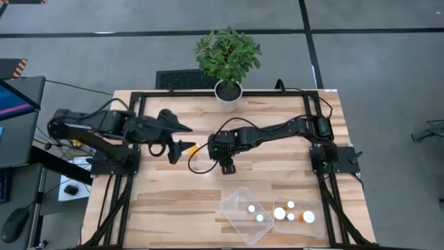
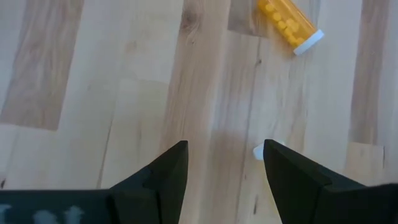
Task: Pick and place medicine bottles into bin by pill shape (circle, oval)
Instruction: Put the yellow pill bottle into the left transparent bin
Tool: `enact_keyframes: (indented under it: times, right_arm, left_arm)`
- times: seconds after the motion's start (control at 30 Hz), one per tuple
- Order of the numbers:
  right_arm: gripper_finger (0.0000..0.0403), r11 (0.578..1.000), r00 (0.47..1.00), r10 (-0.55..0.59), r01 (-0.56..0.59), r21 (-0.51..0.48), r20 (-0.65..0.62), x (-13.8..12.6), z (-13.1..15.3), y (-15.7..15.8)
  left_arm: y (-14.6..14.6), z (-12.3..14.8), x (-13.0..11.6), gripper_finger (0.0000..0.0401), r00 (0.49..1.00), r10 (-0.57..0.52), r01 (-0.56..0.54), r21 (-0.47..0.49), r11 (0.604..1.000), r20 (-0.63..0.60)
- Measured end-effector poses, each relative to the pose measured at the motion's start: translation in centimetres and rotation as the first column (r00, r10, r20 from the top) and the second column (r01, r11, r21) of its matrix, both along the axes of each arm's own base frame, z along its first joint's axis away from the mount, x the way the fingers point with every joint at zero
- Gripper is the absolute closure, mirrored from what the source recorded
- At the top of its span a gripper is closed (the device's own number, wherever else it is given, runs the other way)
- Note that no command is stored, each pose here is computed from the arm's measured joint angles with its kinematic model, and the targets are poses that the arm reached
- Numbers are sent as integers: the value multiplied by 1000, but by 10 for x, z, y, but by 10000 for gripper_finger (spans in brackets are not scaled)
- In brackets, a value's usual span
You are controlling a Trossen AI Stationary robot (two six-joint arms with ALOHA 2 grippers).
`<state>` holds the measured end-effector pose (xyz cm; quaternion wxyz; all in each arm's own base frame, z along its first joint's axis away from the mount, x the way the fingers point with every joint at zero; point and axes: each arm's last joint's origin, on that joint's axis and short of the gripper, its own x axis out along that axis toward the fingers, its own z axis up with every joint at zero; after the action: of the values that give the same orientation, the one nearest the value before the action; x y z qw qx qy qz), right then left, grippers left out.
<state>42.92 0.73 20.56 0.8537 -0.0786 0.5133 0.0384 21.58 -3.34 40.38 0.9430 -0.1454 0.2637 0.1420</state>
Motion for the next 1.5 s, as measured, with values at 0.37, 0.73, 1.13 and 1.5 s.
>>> enact_keyframes:
  times: [0.37, 0.73, 1.13, 1.5]
  right_arm:
    - [187, 1000, 1000, 16, -16, -1, 0, 0, 0, 5]
    - [187, 1000, 1000, 22, -22, -2, -2, 0, 0, 6]
    - [187, 1000, 999, 22, -22, -1, 48, 6, 16, 6]
    - [187, 1000, 999, 19, -19, -2, 31, 6, 20, 5]
  left_arm:
    - [5, -90, -23, 106, 969, 119, -79, -187, 979, 217]
    - [5, -134, -18, 106, 953, 181, -107, -290, 951, 241]
    - [13, -137, -11, 106, 958, 172, -111, -253, 961, 230]
    - [12, -117, -23, 106, 949, 40, 81, -363, 928, 314]
